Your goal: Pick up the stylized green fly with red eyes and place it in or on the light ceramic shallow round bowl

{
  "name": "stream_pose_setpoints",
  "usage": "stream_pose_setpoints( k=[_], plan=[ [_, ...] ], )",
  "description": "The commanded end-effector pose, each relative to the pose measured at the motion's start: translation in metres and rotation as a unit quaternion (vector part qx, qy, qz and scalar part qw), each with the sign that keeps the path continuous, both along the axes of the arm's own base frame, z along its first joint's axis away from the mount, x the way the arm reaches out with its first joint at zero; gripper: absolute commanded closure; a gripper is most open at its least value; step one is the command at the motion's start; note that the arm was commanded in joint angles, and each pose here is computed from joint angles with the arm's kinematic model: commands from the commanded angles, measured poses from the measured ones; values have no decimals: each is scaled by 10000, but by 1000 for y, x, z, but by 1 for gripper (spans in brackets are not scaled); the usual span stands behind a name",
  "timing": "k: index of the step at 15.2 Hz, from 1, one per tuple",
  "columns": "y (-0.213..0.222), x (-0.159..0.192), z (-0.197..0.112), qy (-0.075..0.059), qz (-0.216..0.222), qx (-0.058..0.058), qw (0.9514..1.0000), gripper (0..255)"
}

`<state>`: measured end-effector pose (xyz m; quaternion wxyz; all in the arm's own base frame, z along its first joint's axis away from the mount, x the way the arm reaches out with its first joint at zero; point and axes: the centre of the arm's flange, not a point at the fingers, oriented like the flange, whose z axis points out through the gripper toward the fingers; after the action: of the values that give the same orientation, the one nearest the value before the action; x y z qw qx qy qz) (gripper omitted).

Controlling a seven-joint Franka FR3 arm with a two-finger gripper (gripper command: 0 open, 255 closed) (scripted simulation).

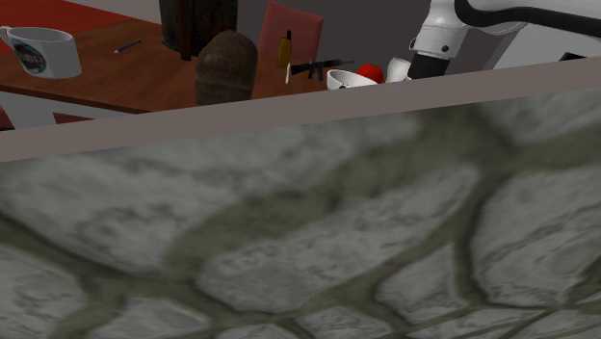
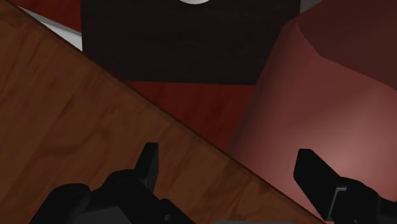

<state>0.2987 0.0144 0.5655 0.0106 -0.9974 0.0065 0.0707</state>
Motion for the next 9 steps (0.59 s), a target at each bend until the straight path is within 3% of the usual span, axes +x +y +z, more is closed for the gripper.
stream_pose_setpoints(
  k=[1, 9],
  plan=[
    [0, 0, 0, 0, 0, 0, 10000, 0],
    [3, 81, 3, -777, -305, -293, 9961, 0]
  ],
)
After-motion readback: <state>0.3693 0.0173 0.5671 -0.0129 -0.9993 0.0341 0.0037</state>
